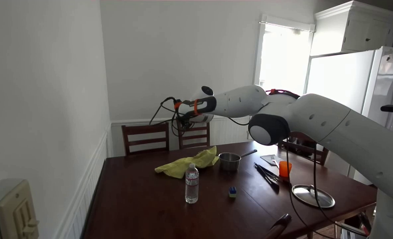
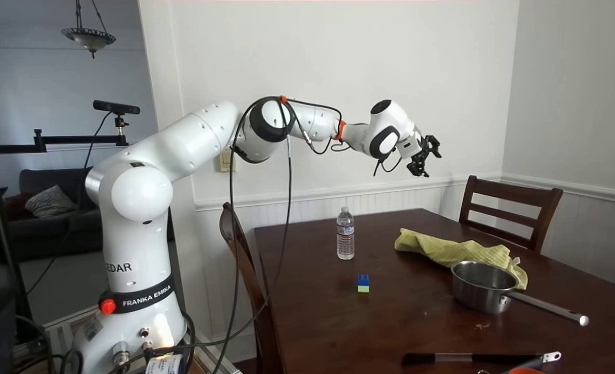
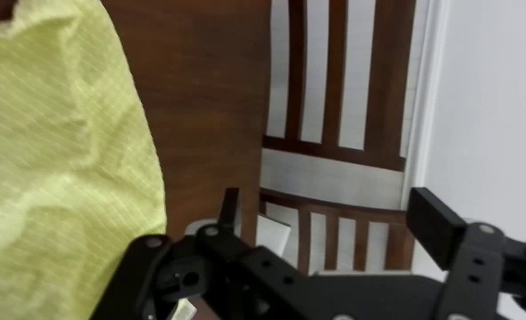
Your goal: Straighten the yellow towel
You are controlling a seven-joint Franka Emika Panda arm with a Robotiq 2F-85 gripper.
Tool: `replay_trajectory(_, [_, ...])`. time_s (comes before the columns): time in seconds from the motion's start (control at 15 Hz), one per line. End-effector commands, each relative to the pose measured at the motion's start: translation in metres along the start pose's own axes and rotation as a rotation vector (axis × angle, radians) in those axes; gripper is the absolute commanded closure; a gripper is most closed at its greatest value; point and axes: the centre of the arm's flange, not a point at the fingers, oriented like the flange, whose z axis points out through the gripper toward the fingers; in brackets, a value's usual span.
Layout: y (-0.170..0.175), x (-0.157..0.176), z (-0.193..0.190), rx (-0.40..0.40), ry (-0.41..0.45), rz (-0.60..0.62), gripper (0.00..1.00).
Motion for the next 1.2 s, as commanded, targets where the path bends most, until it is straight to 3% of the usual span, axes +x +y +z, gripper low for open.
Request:
replay_trajectory(0.0, [0.010, -0.019, 0.034, -0.107, -0.100, 0.137, 0.00])
replay_trajectory(0.2, [0.023, -0.028, 0.036, -0.162, -0.158, 0.273, 0.00])
replay_trajectory(0.27, [0.025, -0.027, 0.032, -0.151, -0.219, 0.294, 0.00])
replay_trajectory(0.33, [0.037, -0.030, 0.028, -0.144, -0.152, 0.223, 0.00])
replay_trajectory(0.53, [0.031, -0.028, 0.027, -0.141, -0.200, 0.275, 0.00])
replay_trajectory(0.6, [0.033, -0.019, 0.037, -0.236, -0.214, 0.392, 0.00])
replay_trajectory(1.13, [0.094, 0.034, 0.078, -0.622, -0.104, 0.551, 0.00])
